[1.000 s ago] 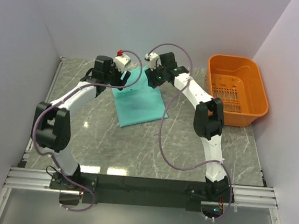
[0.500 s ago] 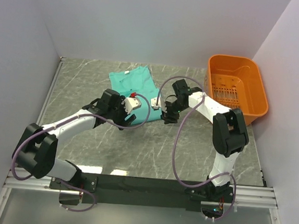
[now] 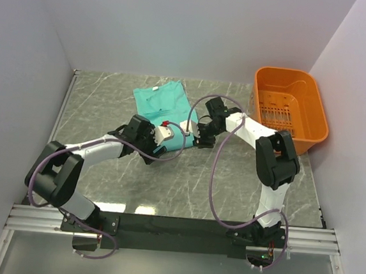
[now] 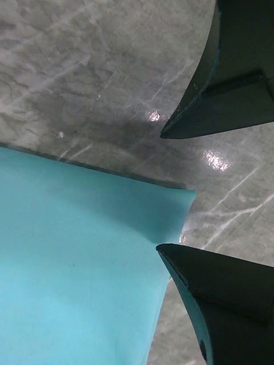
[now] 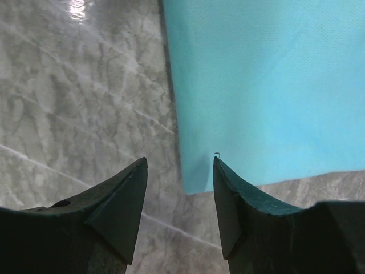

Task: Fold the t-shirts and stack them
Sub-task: Fold the tshirt

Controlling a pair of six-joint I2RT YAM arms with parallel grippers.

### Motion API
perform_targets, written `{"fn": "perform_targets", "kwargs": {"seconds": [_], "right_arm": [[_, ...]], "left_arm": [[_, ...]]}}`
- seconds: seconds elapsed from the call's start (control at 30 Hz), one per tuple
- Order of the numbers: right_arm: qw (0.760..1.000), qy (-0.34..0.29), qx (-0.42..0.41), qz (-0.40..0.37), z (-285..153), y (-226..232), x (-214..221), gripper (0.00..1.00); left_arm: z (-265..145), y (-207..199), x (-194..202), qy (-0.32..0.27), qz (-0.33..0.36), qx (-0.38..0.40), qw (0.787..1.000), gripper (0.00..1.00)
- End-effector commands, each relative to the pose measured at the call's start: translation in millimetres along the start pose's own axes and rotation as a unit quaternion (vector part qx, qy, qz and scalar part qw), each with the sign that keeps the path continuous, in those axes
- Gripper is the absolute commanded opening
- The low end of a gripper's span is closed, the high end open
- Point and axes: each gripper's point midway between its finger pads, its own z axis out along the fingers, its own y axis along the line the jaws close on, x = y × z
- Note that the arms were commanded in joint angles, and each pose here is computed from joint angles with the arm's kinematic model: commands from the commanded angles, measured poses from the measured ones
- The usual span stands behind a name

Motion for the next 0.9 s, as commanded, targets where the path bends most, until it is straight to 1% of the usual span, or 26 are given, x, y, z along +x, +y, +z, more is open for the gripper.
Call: {"fn": "perform_targets", "kwargs": {"seconds": [0.0,0.13,0.3,0.43,0.5,0.53,0.63,0.7,0.73,0.77,0.8,0.83,0.87], "right_arm": [[1.0,0.014,0.022,-0.009,2.3,-20.4,-2.8,0.57],[0.999,0.029,0.027,-0.006,5.1,-27.5,3.4,0.57],[0.999,0.047,0.022,0.0,14.5,-29.9,8.2,0.57],[0.998,0.06,0.022,0.0,18.5,-31.9,10.2,0.57],[0.998,0.068,0.019,0.005,21.3,-31.2,13.3,0.57],[0.997,0.068,0.021,0.005,21.2,-33.7,12.2,0.57],[0.997,0.074,0.017,0.014,24.8,-33.6,15.3,0.56],[0.997,0.079,0.012,0.018,27.1,-31.9,19.1,0.54],[0.996,0.081,0.012,0.018,27.1,-32.3,19.1,0.52],[0.996,0.083,0.009,0.021,28.4,-31.5,21.3,0.5],[0.996,0.083,0.008,0.022,28.3,-30.7,21.5,0.45],[0.996,0.085,0.006,0.022,29.5,-29.7,22.1,0.41],[0.996,0.086,0.003,0.024,29.6,-28.0,22.7,0.38]], "left_arm": [[8.0,4.8,-0.1,0.003,0.01,-0.008,1.0,0.79],[14.3,8.1,8.2,0.026,0.003,-0.018,0.999,0.77],[19.8,6.3,21.3,0.056,-0.007,-0.021,0.998,0.71],[23.3,6.4,27.6,0.07,-0.008,-0.028,0.997,0.69],[24.9,6.8,31.0,0.077,-0.008,-0.029,0.997,0.66],[24.9,7.9,31.8,0.082,-0.008,-0.032,0.996,0.62],[25.8,9.3,36.1,0.092,-0.011,-0.038,0.995,0.55],[24.0,12.5,37.1,0.094,-0.01,-0.051,0.994,0.52],[23.1,12.0,39.0,0.096,-0.009,-0.053,0.994,0.5],[20.9,14.9,38.1,0.095,-0.008,-0.061,0.994,0.45],[20.4,15.9,37.9,0.094,-0.006,-0.064,0.994,0.4],[20.1,16.6,38.3,0.095,-0.006,-0.066,0.993,0.29],[19.3,17.1,36.9,0.093,-0.004,-0.068,0.993,0.25]]}}
